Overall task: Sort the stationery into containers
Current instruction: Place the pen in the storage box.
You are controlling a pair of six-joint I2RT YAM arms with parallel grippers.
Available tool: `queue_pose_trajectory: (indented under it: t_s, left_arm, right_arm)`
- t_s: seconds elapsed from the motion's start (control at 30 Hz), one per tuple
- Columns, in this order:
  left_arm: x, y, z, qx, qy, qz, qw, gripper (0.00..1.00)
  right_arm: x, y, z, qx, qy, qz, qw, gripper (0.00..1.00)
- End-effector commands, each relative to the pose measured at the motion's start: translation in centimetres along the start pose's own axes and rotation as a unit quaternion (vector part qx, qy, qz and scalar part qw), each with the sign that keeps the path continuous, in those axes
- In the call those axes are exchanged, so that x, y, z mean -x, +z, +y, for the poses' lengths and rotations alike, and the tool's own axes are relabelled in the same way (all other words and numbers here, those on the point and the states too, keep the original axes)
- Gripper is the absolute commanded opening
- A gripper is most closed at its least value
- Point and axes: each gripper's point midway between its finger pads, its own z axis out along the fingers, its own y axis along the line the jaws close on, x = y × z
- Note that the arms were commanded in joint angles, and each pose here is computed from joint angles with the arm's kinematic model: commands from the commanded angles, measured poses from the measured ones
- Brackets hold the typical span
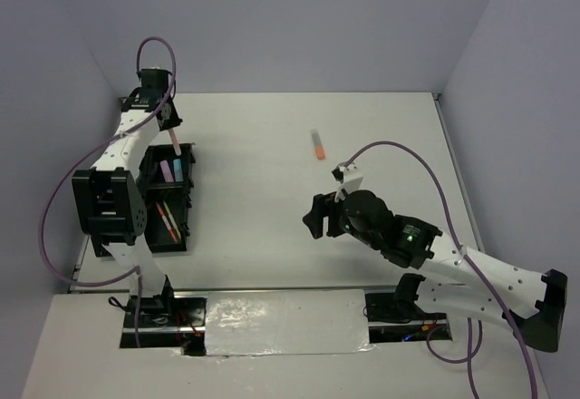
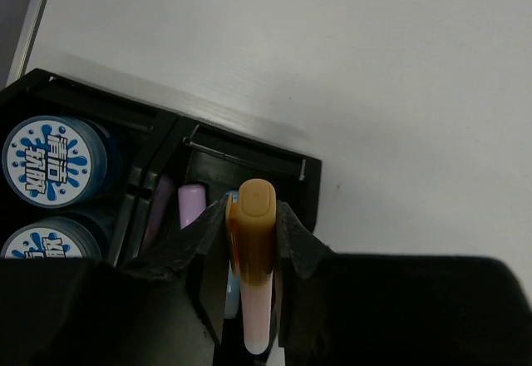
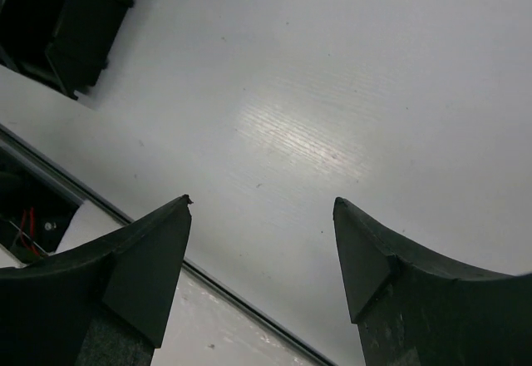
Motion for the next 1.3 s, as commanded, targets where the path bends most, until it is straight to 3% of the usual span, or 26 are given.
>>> queue_pose_trajectory:
  t_s: [0.0,0.3,0.4,0.5,0.53,0.67,0.8,0.87,1.0,1.07,1.13,1.17,1.2,1.27]
  left_arm:
    - [0.0,1.2,2.0,0.024,0.018,0.009,0.999,0.0]
    - [-3.0,3.6,3.3,0.048,0.01,0.029,0.998,0.11]
    - [-4.2,3.7,3.3,0.046,0.011,0.044,0.998,0.21]
    - [-5.2,3.1,3.5,0.048,0.012,0.044,0.998,0.52]
    - [-5.0,2.7,3.5,0.047,0.012,0.039,0.998,0.71]
    - [-4.8,1.5,3.5,0.064,0.022,0.039,0.997,0.99]
    - [-2.5,-1.3,3.3,0.074,0.017,0.012,0.997,0.99]
    - [-1.2,-3.9,2.9,0.054,0.01,-0.004,0.998,0.99]
    - [0.2,-12.0,-0.8,-0.052,0.035,-0.055,0.996,0.99]
    - [-2.5,-13.8,-2.1,-0.096,0.057,-0.044,0.993,0.99]
    - [-3.2,-17.5,-2.1,-0.149,0.054,-0.079,0.984,0.99]
    - [-5.5,-17.1,-2.0,-0.163,0.054,-0.066,0.983,0.99]
    - [-5.5,-19.4,-1.5,-0.185,0.047,-0.098,0.977,0.99]
    - [-7.9,-19.5,-0.8,-0.198,0.044,-0.101,0.974,0.99]
  right_arm:
    - [0.0,-0.3,-0.5,0.002,-0.008,-0.007,1.0,0.77]
    - [-0.1,0.3,-0.1,0.01,-0.004,-0.005,1.0,0.77]
    - [-0.1,0.3,0.2,0.014,-0.003,-0.003,1.0,0.77]
    - [0.2,0.6,0.4,0.013,-0.005,-0.002,1.0,0.77]
    - [0.0,0.9,0.4,0.011,-0.009,0.003,1.0,0.77]
    - [0.3,1.9,0.6,0.009,-0.014,0.017,1.0,0.77]
    - [0.9,4.0,-1.0,-0.004,-0.004,0.045,0.999,0.77]
    - [1.9,6.0,-3.9,-0.05,-0.005,0.064,0.997,0.77]
    - [2.0,10.9,-9.2,-0.138,-0.039,0.135,0.98,0.77]
    - [4.1,12.5,-10.8,-0.164,-0.042,0.144,0.975,0.77]
    - [3.3,15.1,-12.7,-0.183,-0.049,0.181,0.965,0.77]
    - [5.5,16.1,-13.2,-0.182,-0.044,0.167,0.968,0.77]
    - [5.9,16.8,-13.9,-0.189,-0.046,0.171,0.966,0.77]
    - [5.7,19.6,-15.8,-0.203,-0.049,0.2,0.957,0.76]
